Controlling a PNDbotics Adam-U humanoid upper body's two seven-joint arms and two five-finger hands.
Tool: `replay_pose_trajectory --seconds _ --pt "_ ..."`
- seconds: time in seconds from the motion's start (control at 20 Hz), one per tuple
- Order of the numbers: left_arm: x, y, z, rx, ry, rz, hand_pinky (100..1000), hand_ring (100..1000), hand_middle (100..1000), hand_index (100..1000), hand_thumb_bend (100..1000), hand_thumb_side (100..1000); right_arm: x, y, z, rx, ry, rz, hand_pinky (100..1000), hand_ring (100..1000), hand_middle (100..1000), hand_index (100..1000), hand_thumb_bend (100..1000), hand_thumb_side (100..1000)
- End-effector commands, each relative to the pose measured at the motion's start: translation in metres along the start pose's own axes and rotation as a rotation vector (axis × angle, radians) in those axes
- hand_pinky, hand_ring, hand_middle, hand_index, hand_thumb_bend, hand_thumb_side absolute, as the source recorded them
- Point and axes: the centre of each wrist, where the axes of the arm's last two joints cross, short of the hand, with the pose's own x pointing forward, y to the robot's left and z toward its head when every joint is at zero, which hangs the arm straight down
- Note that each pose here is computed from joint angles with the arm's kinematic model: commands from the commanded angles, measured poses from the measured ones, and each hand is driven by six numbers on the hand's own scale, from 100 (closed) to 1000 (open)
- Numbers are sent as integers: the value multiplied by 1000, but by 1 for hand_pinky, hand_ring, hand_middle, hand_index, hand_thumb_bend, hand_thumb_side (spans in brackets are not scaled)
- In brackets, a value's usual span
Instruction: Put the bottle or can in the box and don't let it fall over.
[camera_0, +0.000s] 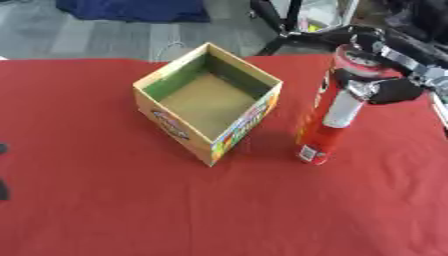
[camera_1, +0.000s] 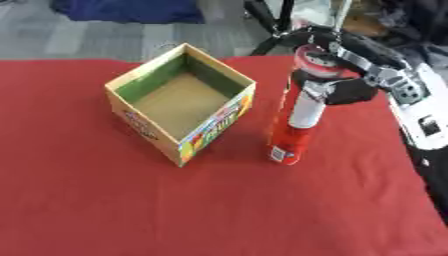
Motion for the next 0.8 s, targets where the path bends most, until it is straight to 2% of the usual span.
replay_pose_trajectory --seconds 0.05,0.25,0.55,0.8 --pt "7 2 -4 -16 -13 -23 511 836 849 854 100 655 1 2 0 22 -4 9 595 794 883 933 100 643" --pt "7 2 -4 -16 -14 -22 512 837 844 847 100 655 1 4 -1 26 -1 19 575 791 885 932 100 552" --pt "7 2 -5 -15 -16 -19 512 837 838 840 100 654 0 10 -1 40 9 14 514 776 887 930 100 461" --pt "7 2 -5 -13 -17 -19 512 839 833 835 100 653 0 14 -2 40 16 -11 368 695 877 911 100 333"
